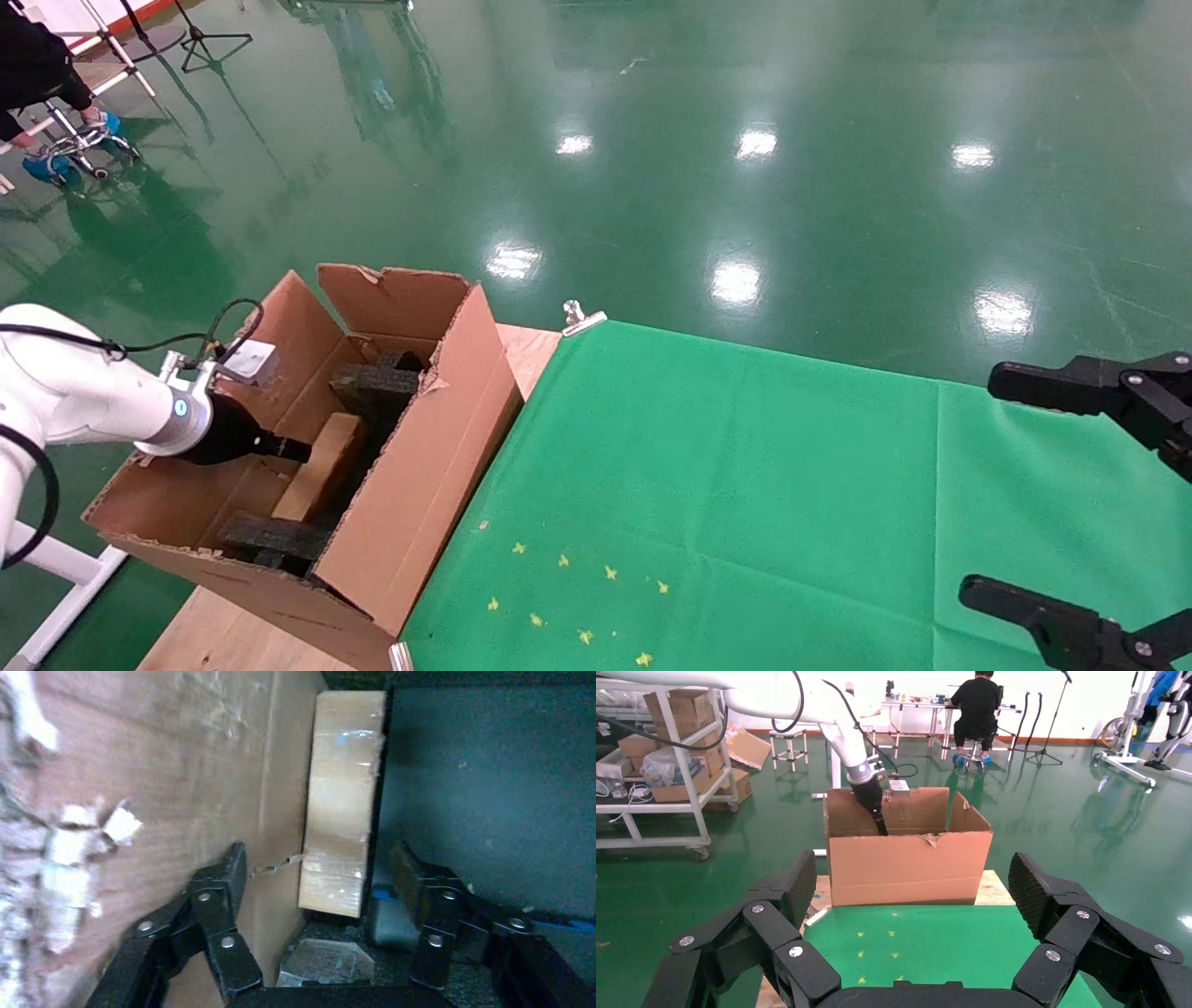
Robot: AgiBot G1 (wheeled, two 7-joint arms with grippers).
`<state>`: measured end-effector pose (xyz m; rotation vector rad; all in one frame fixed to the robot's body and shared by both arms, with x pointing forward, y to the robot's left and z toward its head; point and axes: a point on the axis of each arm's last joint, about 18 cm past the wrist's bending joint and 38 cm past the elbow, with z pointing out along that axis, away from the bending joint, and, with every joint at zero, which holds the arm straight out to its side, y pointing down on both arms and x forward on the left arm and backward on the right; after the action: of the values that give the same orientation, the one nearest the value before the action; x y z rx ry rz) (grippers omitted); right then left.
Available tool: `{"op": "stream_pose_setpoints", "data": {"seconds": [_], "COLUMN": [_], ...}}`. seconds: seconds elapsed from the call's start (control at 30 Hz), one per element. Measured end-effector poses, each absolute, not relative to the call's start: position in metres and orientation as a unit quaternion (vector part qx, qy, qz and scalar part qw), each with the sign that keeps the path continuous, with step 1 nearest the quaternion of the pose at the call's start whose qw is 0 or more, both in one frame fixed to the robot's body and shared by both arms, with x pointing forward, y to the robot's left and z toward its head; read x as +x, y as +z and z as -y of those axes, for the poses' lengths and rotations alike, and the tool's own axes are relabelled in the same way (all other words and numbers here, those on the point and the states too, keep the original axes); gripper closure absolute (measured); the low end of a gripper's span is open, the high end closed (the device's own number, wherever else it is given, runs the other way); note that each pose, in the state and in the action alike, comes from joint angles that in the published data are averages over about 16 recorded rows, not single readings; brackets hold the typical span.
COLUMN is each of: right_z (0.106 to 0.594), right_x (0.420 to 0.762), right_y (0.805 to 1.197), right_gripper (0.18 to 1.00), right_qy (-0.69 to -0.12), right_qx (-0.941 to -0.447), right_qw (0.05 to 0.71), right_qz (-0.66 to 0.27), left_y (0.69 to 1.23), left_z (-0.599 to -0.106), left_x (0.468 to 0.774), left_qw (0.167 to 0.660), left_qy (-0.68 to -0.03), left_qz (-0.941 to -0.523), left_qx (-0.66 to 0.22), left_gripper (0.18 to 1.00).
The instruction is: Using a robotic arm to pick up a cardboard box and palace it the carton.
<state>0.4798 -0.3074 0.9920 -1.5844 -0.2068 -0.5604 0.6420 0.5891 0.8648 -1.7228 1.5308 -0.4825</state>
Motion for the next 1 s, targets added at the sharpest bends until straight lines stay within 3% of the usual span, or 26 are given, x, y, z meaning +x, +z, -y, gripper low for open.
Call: {"op": "stream_pose_setpoints", "data": {"seconds": [0.23, 0.47, 0.8, 1.0], "right_z": [0.307, 0.307, 0.307, 0.307], "right_x": [0.48, 0.48, 0.48, 0.48], "right_y": [0.992, 0.992, 0.992, 0.992], "right_gripper": [0.178, 0.178, 0.178, 0.178], "right_qy": [-0.248, -0.248, -0.248, -0.248], "right_qx": [-0.701, -0.701, -0.701, -0.701], "right_qw": [0.663, 0.663, 0.663, 0.663], "right_qz": [0.091, 0.091, 0.091, 0.091], "left_y": [0.908, 0.977, 1.054, 1.071], "left_z": [-0.585, -0.572, -0.534, -0.514], "left_x": [0.644, 0.639, 0.607, 0.59], "left_qw": [0.387, 0.374, 0.281, 0.225], "left_qy": [-0.246, -0.361, -0.544, -0.597], "left_qz": [-0.585, -0.554, -0.526, -0.529], "left_qx": [-0.669, -0.65, -0.59, -0.56], "left_gripper": [0.401, 0.28, 0.201, 0.186]}}
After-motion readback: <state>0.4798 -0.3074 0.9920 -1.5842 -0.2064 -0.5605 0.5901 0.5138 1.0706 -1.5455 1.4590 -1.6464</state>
